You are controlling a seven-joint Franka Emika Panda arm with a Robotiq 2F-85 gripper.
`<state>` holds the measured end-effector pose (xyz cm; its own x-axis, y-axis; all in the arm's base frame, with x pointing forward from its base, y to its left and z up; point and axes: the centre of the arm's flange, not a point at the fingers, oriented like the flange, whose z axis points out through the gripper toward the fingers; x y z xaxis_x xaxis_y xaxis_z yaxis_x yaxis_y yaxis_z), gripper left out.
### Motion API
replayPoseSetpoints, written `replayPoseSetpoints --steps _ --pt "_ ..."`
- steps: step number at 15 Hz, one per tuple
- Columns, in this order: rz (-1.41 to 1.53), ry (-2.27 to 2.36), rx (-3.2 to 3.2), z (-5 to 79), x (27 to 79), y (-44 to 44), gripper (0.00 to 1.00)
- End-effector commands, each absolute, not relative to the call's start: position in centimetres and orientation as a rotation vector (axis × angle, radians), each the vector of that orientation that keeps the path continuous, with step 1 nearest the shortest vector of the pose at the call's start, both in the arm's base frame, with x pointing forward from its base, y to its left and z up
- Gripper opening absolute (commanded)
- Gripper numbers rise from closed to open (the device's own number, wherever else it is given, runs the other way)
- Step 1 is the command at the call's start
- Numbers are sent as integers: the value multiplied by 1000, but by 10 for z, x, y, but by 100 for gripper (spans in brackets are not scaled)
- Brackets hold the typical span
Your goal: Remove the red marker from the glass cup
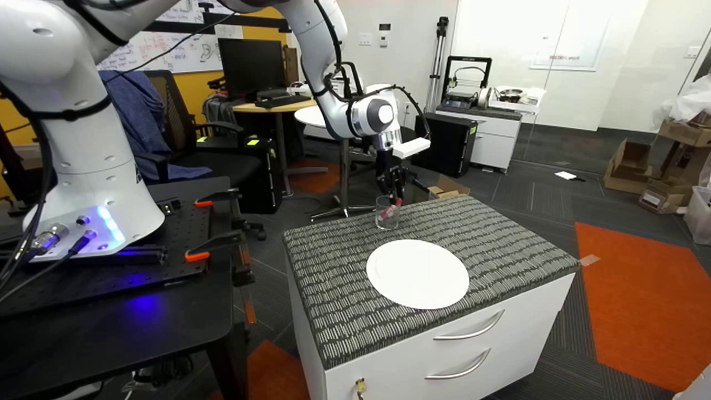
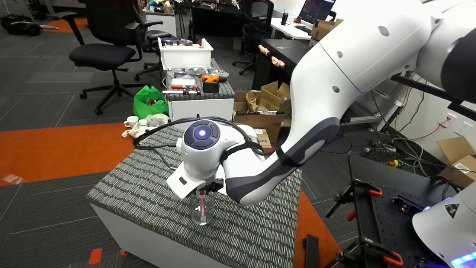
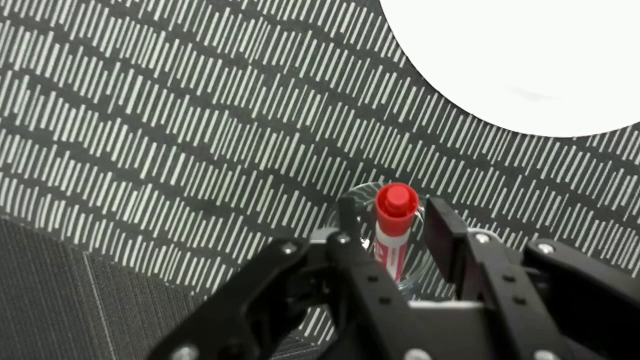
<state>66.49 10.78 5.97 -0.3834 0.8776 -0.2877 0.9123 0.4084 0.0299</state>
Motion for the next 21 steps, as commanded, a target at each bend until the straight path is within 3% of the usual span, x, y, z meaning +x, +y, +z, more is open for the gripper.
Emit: replayPoseSetpoints --steps 1,8,12,13,21 --pt "-220 2373 1569 60 670 112 28" --pt "-236 2371 1567 59 669 109 27" --pt "-239 2364 1564 63 668 107 6" --pt "-237 2360 1563 65 667 107 5" --pt "-217 2296 1546 102 660 111 5"
